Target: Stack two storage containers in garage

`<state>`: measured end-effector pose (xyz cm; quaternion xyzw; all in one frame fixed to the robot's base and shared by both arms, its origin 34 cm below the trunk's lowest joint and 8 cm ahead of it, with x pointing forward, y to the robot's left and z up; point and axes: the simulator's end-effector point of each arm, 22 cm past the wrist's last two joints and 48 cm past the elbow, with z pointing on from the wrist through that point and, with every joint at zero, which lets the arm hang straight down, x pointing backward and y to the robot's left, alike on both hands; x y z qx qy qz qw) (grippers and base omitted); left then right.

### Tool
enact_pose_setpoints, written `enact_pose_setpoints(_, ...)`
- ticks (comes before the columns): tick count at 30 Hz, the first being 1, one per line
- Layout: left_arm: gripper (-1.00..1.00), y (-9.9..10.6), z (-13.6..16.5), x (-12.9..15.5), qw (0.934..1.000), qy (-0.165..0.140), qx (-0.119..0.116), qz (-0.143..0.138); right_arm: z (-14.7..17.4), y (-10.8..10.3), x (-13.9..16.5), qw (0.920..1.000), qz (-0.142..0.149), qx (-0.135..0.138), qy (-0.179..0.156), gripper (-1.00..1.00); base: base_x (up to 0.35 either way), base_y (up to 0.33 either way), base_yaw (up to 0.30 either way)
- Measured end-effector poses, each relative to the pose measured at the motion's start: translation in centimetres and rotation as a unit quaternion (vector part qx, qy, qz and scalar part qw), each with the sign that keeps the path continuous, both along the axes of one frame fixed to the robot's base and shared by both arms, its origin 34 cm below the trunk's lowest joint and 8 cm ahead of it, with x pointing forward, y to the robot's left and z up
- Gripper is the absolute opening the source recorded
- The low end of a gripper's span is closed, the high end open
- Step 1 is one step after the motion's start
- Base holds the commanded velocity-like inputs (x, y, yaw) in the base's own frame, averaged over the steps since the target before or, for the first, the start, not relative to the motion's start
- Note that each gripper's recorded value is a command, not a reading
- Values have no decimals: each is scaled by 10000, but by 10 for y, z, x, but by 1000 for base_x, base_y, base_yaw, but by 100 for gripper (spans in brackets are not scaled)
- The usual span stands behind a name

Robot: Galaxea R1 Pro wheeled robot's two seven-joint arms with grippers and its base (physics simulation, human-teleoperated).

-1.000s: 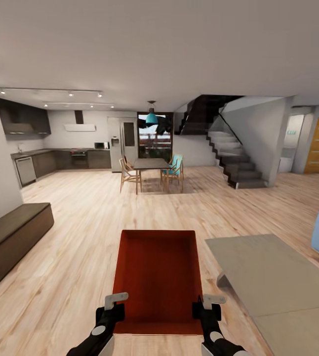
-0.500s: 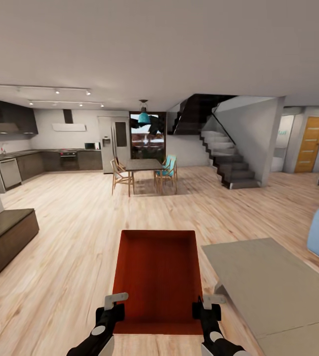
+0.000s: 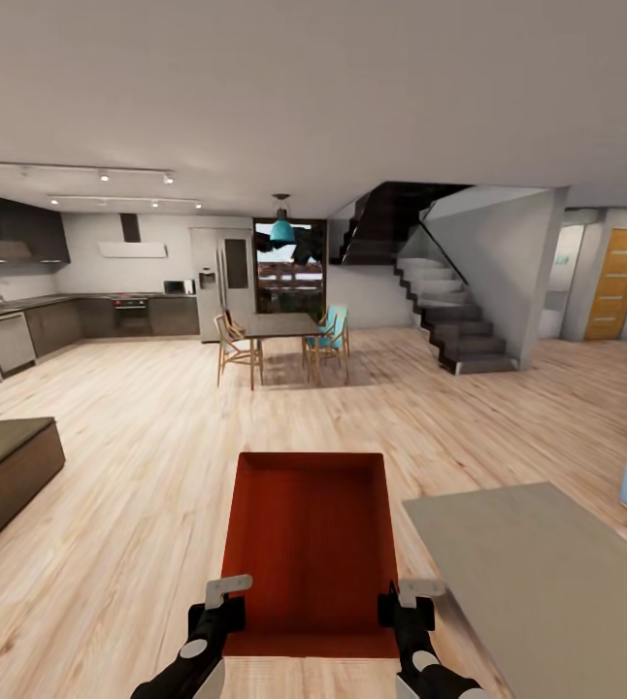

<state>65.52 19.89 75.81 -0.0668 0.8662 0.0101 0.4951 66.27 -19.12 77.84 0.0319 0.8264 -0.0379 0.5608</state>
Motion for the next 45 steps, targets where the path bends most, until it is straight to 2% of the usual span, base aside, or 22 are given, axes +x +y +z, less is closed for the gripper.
enact_pose_setpoints(45,-100,0,1,1,10000,-27,3,-6,1,0,0,10000,-9,7,-27,-100,322,0,0)
